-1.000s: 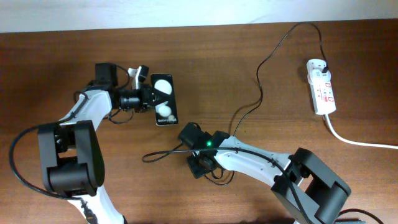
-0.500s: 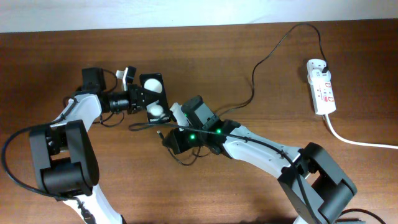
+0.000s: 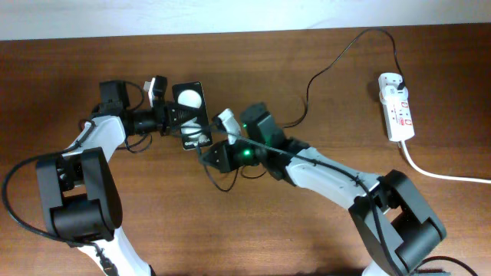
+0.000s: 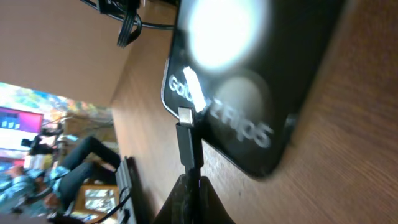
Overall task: Plug charger to phone and switch on socket
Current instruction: 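Push the cable plug into the phone's bottom port with the right gripper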
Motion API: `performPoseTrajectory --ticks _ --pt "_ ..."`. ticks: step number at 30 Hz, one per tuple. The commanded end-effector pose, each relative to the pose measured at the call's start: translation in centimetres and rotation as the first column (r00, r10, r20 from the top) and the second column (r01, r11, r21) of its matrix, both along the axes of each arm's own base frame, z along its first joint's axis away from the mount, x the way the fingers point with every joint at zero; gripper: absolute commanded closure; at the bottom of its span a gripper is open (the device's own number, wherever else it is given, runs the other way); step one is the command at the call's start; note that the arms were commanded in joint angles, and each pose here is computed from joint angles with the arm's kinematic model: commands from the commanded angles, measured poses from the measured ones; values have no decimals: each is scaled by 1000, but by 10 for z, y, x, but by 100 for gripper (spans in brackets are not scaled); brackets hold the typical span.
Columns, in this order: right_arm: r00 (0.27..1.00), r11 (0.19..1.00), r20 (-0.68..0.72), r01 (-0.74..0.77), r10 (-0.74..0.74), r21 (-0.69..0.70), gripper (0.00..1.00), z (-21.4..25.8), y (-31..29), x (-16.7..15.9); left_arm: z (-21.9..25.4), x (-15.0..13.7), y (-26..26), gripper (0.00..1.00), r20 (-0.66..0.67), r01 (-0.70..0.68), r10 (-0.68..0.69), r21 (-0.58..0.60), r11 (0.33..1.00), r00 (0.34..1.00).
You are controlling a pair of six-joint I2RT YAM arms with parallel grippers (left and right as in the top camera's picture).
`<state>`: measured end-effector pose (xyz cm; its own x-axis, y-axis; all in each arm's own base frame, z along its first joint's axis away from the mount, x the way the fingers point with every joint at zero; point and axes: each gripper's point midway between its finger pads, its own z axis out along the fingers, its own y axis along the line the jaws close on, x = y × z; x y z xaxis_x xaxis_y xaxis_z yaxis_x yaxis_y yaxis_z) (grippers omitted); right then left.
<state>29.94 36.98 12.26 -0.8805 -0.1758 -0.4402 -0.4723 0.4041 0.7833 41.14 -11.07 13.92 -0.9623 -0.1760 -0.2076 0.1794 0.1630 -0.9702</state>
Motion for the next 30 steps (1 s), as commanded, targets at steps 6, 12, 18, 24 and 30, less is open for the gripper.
performPoseTrajectory --ticks 6,12,18,24,30 --pt "998 1000 -54 15 -16 -17 96 -3 -1 -10 -7 4 4 100 -125 -43 45 19 999 991" --pt "997 999 -56 53 -54 -12 96 0 0 -3 -5 6 0 100 -86 -33 35 23 999 996" --pt "993 995 -61 96 -98 -29 96 -3 -2 3 -4 6 0 100 -77 -29 31 18 999 997" --pt "988 990 -76 135 -137 -38 96 -4 -6 10 -4 6 0 100 -76 -29 31 18 999 997" --pt "981 985 -92 167 -171 -49 96 -6 -10 15 -4 6 0 100 -77 -29 31 18 999 997"
